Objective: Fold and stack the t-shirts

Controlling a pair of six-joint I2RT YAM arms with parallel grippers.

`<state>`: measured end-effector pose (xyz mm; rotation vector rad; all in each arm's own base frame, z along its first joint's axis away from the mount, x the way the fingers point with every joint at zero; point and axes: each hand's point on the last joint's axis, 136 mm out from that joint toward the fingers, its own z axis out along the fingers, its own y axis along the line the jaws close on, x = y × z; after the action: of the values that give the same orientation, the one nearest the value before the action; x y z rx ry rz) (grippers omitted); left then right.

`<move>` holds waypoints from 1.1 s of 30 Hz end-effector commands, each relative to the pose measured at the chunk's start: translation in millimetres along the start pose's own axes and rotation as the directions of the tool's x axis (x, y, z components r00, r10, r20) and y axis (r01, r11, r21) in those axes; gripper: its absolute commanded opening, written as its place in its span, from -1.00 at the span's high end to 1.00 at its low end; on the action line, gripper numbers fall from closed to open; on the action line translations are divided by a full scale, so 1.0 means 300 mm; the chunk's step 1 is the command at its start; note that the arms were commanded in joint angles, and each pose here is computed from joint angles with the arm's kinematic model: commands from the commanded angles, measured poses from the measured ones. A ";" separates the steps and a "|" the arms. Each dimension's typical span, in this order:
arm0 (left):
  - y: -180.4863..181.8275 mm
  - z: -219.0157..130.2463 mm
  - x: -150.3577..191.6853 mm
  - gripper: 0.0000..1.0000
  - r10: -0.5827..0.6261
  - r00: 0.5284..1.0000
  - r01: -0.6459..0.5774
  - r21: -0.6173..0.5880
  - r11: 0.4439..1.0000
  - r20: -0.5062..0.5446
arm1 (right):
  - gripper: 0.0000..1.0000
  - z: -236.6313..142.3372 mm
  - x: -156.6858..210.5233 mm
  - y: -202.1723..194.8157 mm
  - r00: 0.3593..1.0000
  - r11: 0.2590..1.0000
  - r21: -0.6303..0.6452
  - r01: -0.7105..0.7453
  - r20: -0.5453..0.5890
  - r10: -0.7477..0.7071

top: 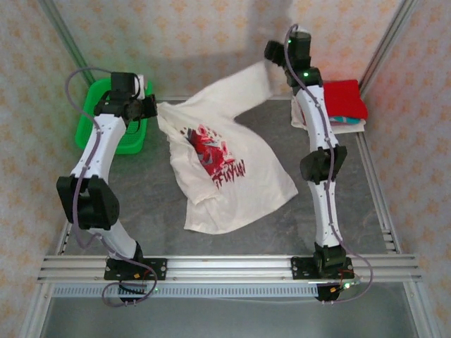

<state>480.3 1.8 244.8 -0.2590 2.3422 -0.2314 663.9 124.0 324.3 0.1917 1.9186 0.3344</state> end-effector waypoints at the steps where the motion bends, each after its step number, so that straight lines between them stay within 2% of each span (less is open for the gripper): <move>1: 0.077 0.016 -0.016 1.00 -0.007 1.000 0.009 -0.097 0.995 0.026 | -0.77 -0.212 -0.121 0.072 1.000 0.998 -0.052 -0.030 0.005 0.030; 5: 0.134 0.116 0.062 1.00 -0.034 0.998 0.026 -0.133 0.991 -0.056 | -0.83 -0.356 0.064 0.042 0.990 1.000 0.022 0.009 -0.144 -0.005; 7: 0.159 0.152 0.095 1.00 -0.043 0.996 0.031 -0.154 0.988 -0.078 | -0.83 -0.443 0.201 0.027 0.978 1.000 0.031 -0.002 -0.207 0.009; 10: 0.171 0.192 0.132 1.00 -0.075 0.991 0.057 -0.153 0.987 -0.115 | -0.78 -0.547 0.491 -0.033 0.945 0.996 0.063 -0.070 -0.315 0.087; 12: 0.189 0.206 0.156 1.00 -0.096 0.983 0.068 -0.180 0.981 -0.155 | -0.64 -0.614 0.672 -0.077 0.916 0.992 0.101 -0.076 -0.386 0.110; 15: 0.192 0.202 0.183 1.00 -0.115 0.978 0.083 -0.186 0.979 -0.172 | -0.28 -0.673 0.850 -0.145 0.875 0.985 0.155 -0.078 -0.463 0.142; 18: 0.209 0.166 0.185 1.00 -0.153 0.981 0.124 -0.217 0.968 -0.120 | 0.24 -0.687 0.956 -0.193 0.844 0.979 0.193 -0.067 -0.512 0.159; 22: 0.197 0.134 0.179 1.00 -0.186 0.978 0.164 -0.205 0.965 -0.094 | 0.66 -0.661 1.066 -0.245 0.800 0.965 0.257 -0.052 -0.567 0.194; 26: 0.197 0.112 0.184 1.00 -0.196 0.977 0.174 -0.209 0.962 -0.088 | 0.72 -0.608 1.154 -0.311 0.765 0.941 0.336 -0.031 -0.598 0.239; 31: 0.180 0.094 0.187 1.00 -0.209 0.974 0.190 -0.185 0.964 -0.088 | 0.74 -0.531 1.202 -0.434 0.743 0.897 0.443 -0.012 -0.596 0.304; 33: 0.178 0.084 0.185 1.00 -0.213 0.973 0.194 -0.185 0.963 -0.088 | 0.81 -0.507 1.209 -0.483 0.726 0.876 0.482 -0.024 -0.594 0.347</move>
<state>459.6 31.2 167.2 -0.5484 2.4725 -0.1415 387.3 95.4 25.6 0.5493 2.6875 0.1718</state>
